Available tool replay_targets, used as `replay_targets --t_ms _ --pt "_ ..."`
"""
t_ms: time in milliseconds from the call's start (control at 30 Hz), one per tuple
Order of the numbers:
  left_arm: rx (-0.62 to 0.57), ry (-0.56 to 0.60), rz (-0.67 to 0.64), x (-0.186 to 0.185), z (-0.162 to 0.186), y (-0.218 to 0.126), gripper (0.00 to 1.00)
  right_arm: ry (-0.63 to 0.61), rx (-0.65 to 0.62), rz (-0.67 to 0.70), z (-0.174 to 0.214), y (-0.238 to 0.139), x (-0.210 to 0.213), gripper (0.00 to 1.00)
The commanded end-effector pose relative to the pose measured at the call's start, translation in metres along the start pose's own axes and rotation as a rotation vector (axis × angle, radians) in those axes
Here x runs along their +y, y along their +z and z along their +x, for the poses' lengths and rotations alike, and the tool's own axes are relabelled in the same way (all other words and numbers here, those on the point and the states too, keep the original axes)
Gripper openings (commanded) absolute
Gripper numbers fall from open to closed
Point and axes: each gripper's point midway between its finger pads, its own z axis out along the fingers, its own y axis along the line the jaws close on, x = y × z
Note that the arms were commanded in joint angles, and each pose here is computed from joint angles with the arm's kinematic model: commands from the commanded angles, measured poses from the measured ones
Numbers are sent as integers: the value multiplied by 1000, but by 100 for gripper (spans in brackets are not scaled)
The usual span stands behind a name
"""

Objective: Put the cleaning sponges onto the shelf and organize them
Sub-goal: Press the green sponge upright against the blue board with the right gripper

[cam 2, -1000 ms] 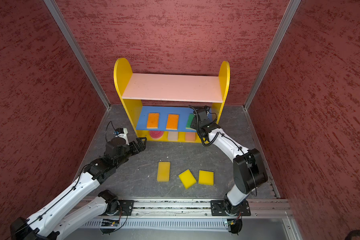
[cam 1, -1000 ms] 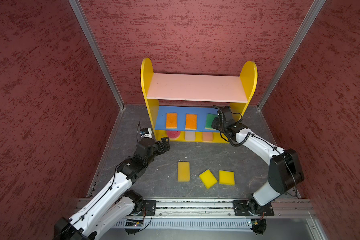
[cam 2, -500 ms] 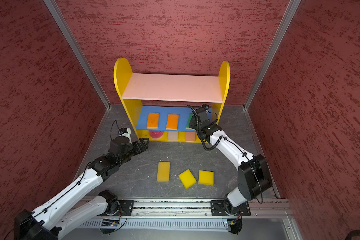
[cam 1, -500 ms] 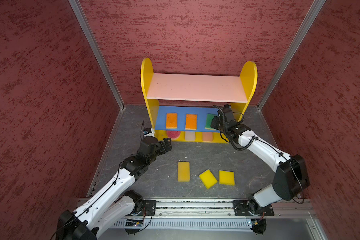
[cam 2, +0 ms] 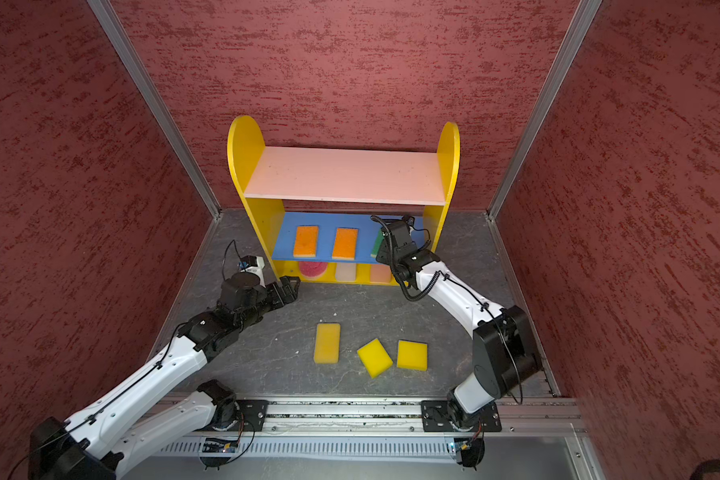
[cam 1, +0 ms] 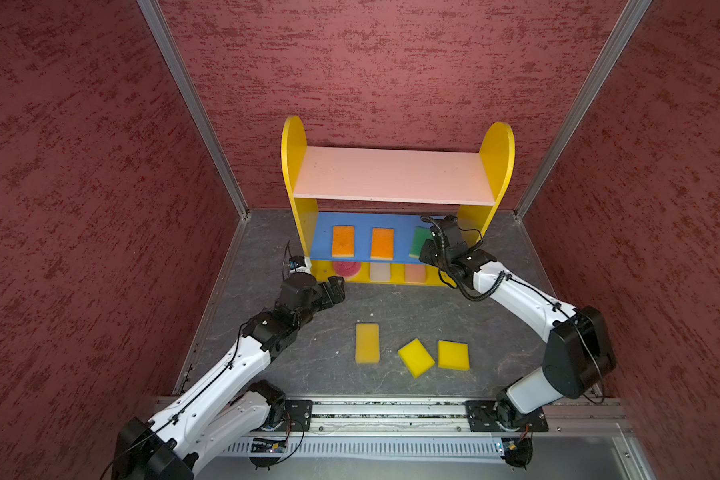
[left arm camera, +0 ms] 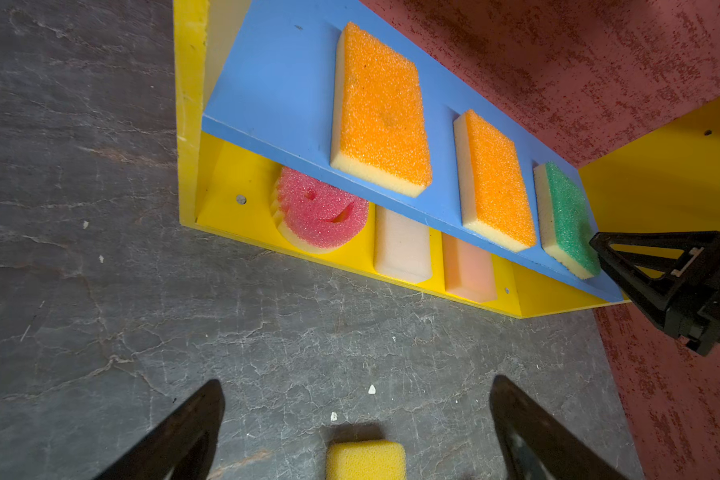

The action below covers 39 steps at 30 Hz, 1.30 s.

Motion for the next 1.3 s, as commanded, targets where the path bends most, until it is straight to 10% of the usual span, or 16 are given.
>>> replay_targets --t_ms 0,533,1267 --pt "-27 11 42 -14 -11 -3 99 20 11 41 5 4 -15 37" --pt "-18 11 39 -15 -10 -1 99 -29 9 4 0 0 -20 10" --pt "-16 11 29 -13 -10 -3 99 -179 8 -64 -4 -10 -7 2"
